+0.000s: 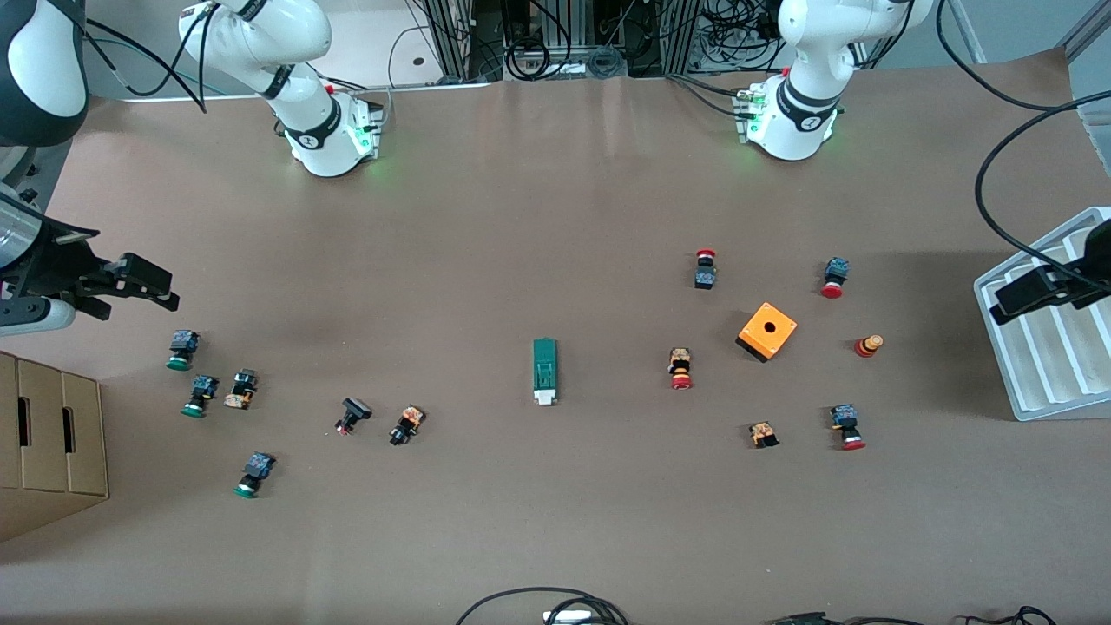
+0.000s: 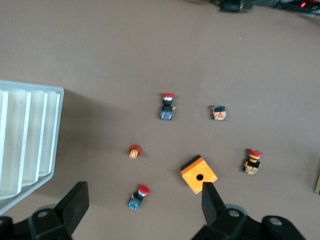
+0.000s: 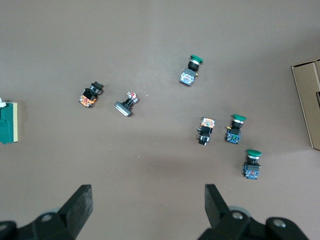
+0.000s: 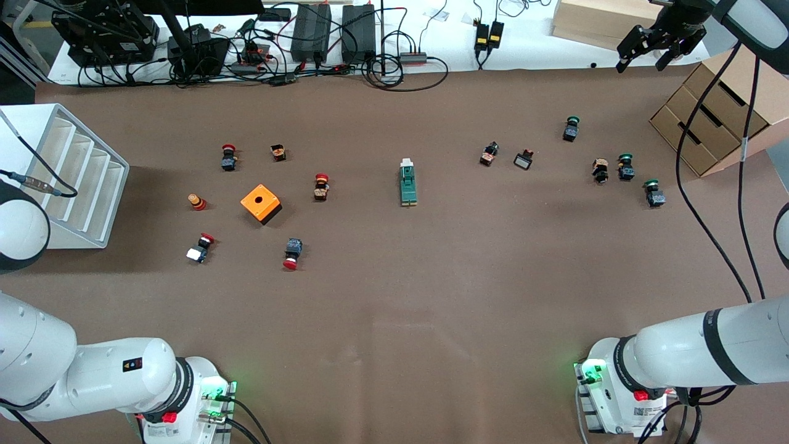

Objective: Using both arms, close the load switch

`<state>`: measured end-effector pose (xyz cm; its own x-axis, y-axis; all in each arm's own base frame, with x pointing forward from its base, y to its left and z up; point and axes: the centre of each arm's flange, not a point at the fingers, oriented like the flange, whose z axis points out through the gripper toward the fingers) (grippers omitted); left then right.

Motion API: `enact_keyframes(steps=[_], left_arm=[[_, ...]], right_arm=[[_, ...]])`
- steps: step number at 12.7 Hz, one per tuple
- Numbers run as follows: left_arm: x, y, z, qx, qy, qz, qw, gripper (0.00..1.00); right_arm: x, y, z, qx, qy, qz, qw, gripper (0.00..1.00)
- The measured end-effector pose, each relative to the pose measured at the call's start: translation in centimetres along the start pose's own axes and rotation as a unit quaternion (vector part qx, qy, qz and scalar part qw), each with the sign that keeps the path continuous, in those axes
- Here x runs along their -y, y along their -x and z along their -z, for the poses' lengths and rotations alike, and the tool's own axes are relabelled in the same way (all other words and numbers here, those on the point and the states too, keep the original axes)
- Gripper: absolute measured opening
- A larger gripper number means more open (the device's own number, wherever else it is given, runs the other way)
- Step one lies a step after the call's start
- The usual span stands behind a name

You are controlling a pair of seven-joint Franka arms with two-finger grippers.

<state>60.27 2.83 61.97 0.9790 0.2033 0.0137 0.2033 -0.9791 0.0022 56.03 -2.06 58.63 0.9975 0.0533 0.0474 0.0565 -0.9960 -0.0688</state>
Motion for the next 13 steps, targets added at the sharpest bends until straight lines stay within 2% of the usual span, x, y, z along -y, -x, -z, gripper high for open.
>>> enact_keyframes(steps=[5,8,13], left_arm=[[0.2,0.6,-0.5,0.028,-0.012,-0.004,1.000,1.00],[-1.6,1.0,-0.5,0.025,-0.038,-0.024,0.999,1.00],[-2.8,1.3,-0.4,0.024,-0.041,-0.035,0.998,1.00]], right_arm=[[0.0,0.0,0.1,-0.001,0.000,0.000,1.000,1.00],[0.0,0.0,0.1,-0.001,0.000,0.000,1.000,1.00],[0.0,0.0,0.1,-0.001,0.000,0.000,1.000,1.00]])
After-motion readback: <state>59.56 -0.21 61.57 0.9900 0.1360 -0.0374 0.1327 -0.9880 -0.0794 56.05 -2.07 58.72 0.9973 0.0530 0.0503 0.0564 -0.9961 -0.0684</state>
